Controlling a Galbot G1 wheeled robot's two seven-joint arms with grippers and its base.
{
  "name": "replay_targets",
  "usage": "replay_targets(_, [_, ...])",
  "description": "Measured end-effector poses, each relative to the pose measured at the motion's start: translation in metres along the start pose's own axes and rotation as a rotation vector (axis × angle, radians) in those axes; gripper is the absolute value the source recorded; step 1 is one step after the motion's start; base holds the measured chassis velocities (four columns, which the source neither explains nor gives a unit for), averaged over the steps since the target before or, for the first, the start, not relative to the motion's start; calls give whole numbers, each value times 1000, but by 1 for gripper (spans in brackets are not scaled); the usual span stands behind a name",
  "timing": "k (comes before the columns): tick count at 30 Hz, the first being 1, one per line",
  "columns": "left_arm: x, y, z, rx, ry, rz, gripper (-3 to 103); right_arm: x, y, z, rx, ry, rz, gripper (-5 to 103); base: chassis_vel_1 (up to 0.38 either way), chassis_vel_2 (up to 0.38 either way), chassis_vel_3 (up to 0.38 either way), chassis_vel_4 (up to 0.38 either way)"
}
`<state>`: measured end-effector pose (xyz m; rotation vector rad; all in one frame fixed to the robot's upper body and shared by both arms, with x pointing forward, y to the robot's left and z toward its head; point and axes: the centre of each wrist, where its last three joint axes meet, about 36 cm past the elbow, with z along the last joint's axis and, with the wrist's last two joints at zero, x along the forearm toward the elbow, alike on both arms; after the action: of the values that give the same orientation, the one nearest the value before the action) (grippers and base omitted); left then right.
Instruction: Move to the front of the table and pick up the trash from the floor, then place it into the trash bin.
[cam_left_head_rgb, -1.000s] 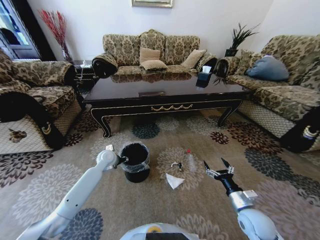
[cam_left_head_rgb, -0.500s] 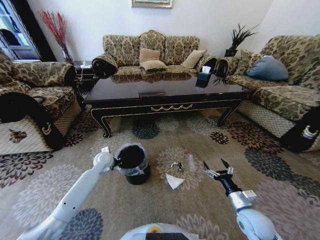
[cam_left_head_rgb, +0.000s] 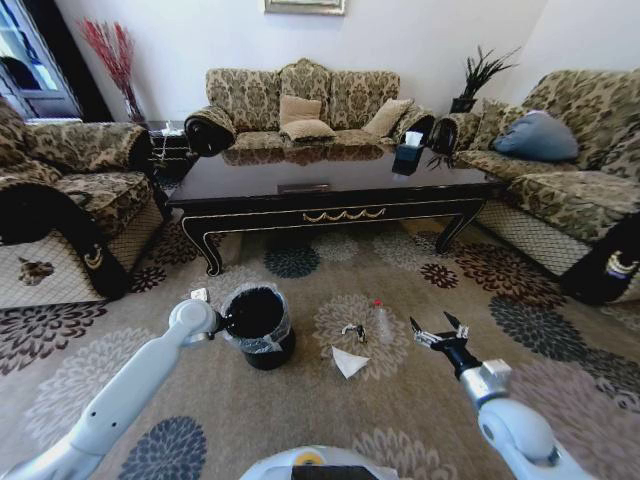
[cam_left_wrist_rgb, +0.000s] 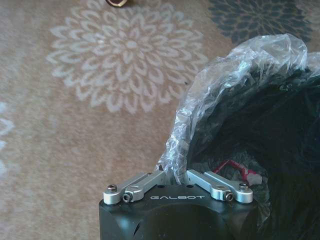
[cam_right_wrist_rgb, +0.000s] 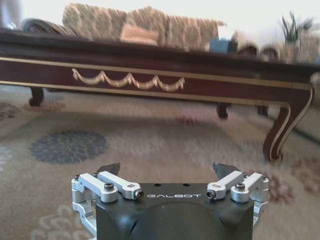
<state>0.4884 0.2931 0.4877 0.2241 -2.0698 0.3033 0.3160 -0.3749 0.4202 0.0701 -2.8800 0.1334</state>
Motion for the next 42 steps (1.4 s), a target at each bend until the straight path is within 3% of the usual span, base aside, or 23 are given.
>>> replay_targets(3, [11, 11, -2, -8, -21, -19, 0, -38, -4, -8, -87, 113, 30, 100, 0, 0, 0, 0])
replay_targets(4, [11, 11, -2, -8, -21, -19, 0, -38, -4, -8, -87, 113, 30, 100, 0, 0, 0, 0])
replay_targets(6, [23, 20, -2, -18, -41, -32, 0, -77, -5, -13, -153, 204, 41, 100, 0, 0, 0, 0])
replay_targets(12, [49, 32, -1, -29, -70, -45, 0, -147, 0, -13, -195, 332, 57, 100, 0, 0, 0, 0])
replay_targets(17, [65, 42, 0, -4, -55, -19, 0, -187, 8, 3, -181, 427, 68, 100, 0, 0, 0, 0])
replay_targets(25, [61, 51, 16, 55, 6, 23, 0, -220, 31, 11, -135, 479, 25, 100, 0, 0, 0, 0])
replay_targets(32, [66, 46, 31, 43, 13, 46, 0, -261, 35, 29, -105, 537, 48, 100, 0, 0, 0, 0])
replay_targets(42, [82, 50, 33, 34, 2, 58, 0, -296, 46, 68, -125, 607, 88, 100, 0, 0, 0, 0])
